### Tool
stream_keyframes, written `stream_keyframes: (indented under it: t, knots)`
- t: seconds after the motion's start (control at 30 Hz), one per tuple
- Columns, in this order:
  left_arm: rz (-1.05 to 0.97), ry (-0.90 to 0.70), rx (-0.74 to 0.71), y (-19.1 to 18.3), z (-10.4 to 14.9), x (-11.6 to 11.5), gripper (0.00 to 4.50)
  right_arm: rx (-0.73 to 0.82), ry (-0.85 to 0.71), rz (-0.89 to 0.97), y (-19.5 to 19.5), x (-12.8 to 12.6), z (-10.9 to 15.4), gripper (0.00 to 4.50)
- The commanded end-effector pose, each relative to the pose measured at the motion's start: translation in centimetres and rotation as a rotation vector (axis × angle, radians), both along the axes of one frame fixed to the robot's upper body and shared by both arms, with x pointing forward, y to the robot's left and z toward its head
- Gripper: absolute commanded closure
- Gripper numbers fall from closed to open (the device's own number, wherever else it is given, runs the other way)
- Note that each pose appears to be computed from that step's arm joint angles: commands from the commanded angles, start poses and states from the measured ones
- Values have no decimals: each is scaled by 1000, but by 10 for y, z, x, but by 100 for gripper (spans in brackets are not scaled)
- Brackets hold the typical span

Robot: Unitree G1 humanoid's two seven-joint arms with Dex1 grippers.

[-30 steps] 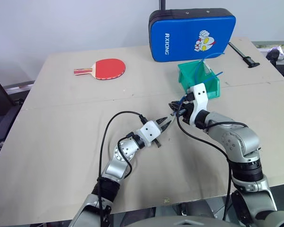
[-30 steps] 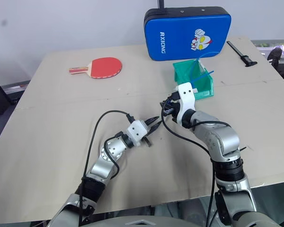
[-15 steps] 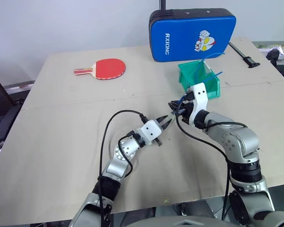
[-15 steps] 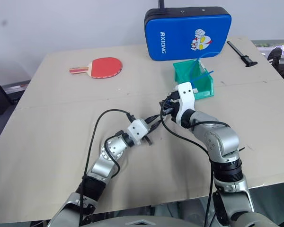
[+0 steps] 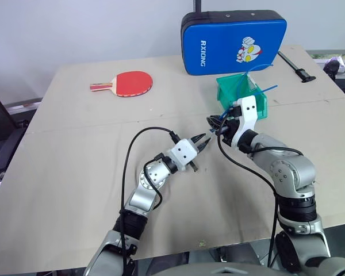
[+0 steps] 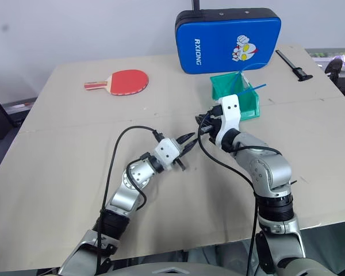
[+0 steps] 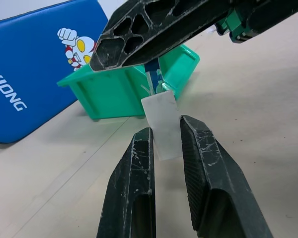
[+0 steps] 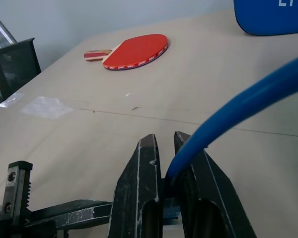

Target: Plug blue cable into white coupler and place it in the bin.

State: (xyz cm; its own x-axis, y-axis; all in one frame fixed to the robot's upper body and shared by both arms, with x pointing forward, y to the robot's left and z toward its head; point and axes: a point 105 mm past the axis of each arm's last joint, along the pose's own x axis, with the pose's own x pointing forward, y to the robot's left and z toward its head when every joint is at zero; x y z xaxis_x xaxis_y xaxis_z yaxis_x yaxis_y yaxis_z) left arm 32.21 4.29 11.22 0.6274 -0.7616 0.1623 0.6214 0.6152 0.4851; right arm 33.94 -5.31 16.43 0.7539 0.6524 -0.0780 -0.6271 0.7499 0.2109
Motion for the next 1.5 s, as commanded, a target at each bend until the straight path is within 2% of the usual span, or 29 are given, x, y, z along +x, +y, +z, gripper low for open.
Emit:
stream_keyframes:
  t: [0.03,0.33,0.47,0.5,0.53,0.63,0.73,0.77,0.97,1.07,1.23,1.3,1.5]
  knots:
    - [-89,-306,-128,-18,88,-16,428,-57,140,62,12,-9,-40,450]
    - [-95,-333,-173,-21,109,-18,428,-68,167,77,14,-13,-52,450]
    - [-93,-309,-159,-21,103,-17,428,-16,123,45,12,-7,-40,450]
    - [-91,-300,-156,-21,100,-16,428,-1,112,30,11,-4,-37,370]
    - [-86,-287,-152,-20,97,-15,428,15,73,20,9,-1,-29,342]
    - [-55,-231,-167,-13,89,-10,428,62,-43,-9,0,5,-4,194]
    - [-48,-222,-171,-11,88,-9,428,73,-71,-2,-5,3,3,40]
    - [-49,-223,-169,-11,88,-9,428,73,-71,5,-5,2,4,9]
    - [-69,-221,-165,-14,87,-11,428,116,-83,150,11,-15,15,9]
    - [-75,-215,-164,-15,86,-11,428,126,-90,153,13,-16,16,87]
    - [-76,-207,-158,-13,84,-11,428,137,-106,151,14,-15,19,298]
    - [-77,-205,-156,-13,83,-11,428,143,-114,148,14,-14,21,405]
    - [-93,-172,-165,-13,80,-12,428,144,-148,152,15,-13,26,411]
